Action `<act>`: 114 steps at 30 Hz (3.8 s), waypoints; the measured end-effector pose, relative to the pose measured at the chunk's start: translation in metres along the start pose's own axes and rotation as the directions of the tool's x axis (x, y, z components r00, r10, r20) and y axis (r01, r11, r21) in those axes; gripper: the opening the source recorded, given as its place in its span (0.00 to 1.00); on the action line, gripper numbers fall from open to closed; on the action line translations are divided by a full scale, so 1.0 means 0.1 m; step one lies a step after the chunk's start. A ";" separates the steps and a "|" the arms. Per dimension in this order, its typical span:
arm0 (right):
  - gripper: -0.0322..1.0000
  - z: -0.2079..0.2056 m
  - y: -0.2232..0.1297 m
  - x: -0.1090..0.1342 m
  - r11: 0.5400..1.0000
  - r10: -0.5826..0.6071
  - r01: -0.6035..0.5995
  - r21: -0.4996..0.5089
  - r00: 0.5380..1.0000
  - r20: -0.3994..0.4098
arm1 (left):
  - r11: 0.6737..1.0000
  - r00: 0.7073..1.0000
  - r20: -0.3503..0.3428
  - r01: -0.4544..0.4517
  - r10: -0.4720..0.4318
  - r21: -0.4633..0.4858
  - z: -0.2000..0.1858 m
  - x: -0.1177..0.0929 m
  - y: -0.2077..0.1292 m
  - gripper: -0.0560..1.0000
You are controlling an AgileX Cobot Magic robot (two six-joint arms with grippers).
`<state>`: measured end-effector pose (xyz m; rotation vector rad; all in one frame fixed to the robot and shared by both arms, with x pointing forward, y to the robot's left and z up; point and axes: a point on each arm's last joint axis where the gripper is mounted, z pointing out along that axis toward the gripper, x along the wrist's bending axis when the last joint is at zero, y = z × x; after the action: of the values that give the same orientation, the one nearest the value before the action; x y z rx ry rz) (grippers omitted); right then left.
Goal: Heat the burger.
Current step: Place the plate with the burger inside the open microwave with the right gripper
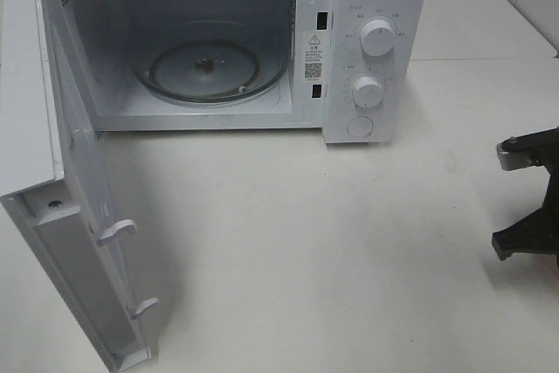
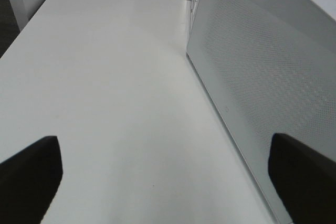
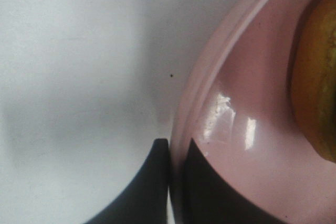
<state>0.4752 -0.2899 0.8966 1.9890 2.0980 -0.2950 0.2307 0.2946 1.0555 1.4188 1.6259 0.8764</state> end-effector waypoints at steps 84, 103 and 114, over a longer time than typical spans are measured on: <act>0.07 -0.88 -1.17 1.42 0.400 -0.841 0.893 -0.207 0.447 0.305 | 1.000 1.000 0.000 0.000 0.000 0.000 0.00 0.00 0.00 0.99; 0.07 -0.90 -1.12 1.53 0.067 -0.901 0.970 -0.234 0.159 0.404 | 1.000 1.000 0.000 0.000 0.000 0.000 0.00 0.00 0.00 0.99; 0.07 -0.91 -1.12 1.59 -0.008 -0.901 0.963 -0.268 0.110 0.420 | 1.000 1.000 0.000 0.000 0.000 0.000 0.00 0.00 0.00 0.99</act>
<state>0.3532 -0.1171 0.9334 -0.0965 2.6746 -0.0329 0.2307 0.2946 1.0555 1.4188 1.6259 0.8764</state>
